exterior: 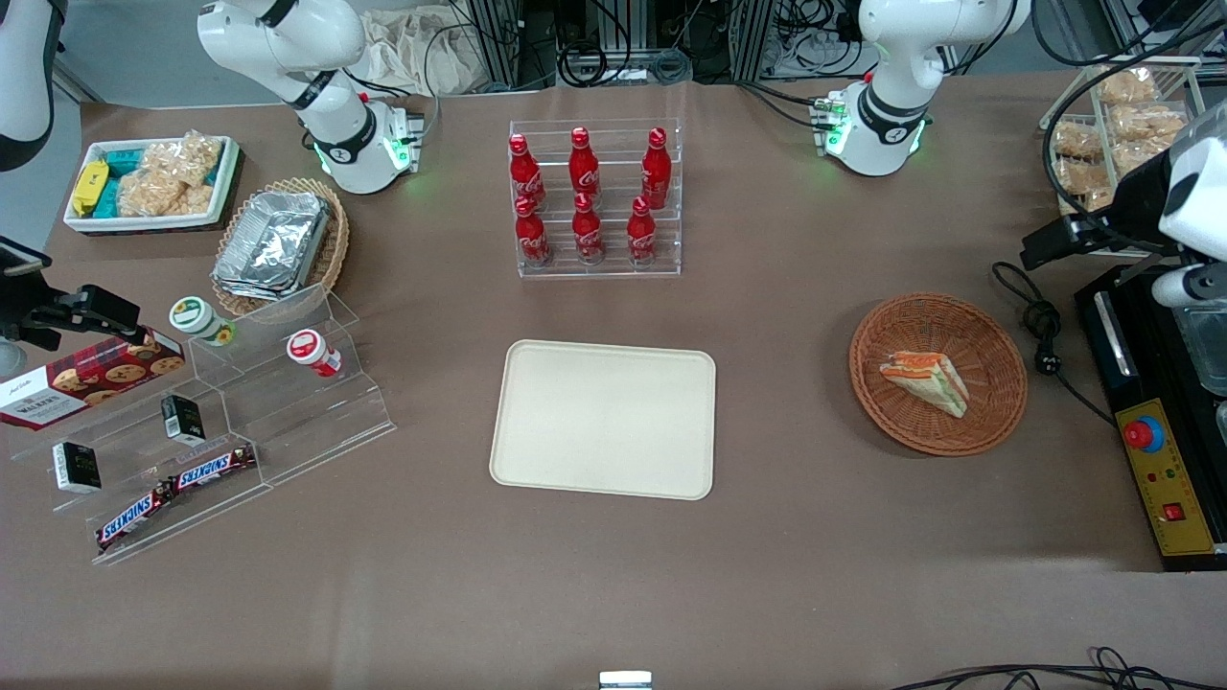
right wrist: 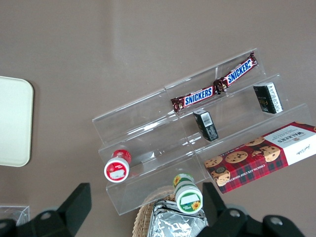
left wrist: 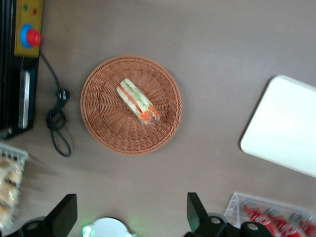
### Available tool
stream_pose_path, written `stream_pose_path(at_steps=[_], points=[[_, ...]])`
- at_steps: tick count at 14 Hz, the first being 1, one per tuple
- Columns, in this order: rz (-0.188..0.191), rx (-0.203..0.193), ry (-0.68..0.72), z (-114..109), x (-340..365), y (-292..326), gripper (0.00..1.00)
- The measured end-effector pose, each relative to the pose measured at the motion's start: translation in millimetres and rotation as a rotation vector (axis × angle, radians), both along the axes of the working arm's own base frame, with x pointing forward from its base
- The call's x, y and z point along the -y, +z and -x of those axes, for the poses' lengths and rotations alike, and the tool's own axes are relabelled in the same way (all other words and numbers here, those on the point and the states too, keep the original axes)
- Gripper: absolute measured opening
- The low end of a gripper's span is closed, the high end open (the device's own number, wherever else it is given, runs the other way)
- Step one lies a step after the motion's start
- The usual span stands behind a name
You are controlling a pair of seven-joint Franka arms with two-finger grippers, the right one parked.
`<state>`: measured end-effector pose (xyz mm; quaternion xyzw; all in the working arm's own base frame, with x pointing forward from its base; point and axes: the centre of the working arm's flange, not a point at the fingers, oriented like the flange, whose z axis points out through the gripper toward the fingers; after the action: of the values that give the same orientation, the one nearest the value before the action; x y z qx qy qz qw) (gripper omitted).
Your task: Place sandwich from basket to tray
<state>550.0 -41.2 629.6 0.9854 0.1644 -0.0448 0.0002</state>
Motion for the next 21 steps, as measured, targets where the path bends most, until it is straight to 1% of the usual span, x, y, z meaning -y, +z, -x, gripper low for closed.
stream_pose_path(at_steps=[1, 2, 5, 6, 7, 9, 11, 12, 13, 14, 17, 19, 21], points=[[-0.007, -0.019, 0.062, -1.3, 0.2, -11.6, 1.00], [-0.014, -0.028, 0.123, -4.0, 0.4, -27.1, 1.00], [-0.024, -0.012, 0.269, -14.1, 0.8, -91.3, 1.00], [-0.028, -0.014, 0.300, -14.6, 0.6, -115.9, 1.00], [-0.030, -0.015, 0.327, -13.6, 0.3, -139.9, 1.00], [-0.032, 0.000, 0.382, -8.6, -1.2, -187.2, 1.00], [-0.033, 0.011, 0.433, 2.4, -8.0, -237.1, 1.00], [-0.035, 0.003, 0.459, 8.7, -14.7, -261.9, 1.00], [-0.039, -0.012, 0.484, 12.7, -21.1, -284.1, 1.00], [-0.041, -0.023, 0.508, 13.3, -25.9, -303.3, 1.00], [-0.042, -0.032, 0.590, 6.9, -35.4, -349.2, 1.00], [-0.042, -0.041, 0.612, 5.2, -37.3, -371.4, 1.00], [-0.041, -0.040, 0.620, 3.9, -37.3, -384.7, 1.00]])
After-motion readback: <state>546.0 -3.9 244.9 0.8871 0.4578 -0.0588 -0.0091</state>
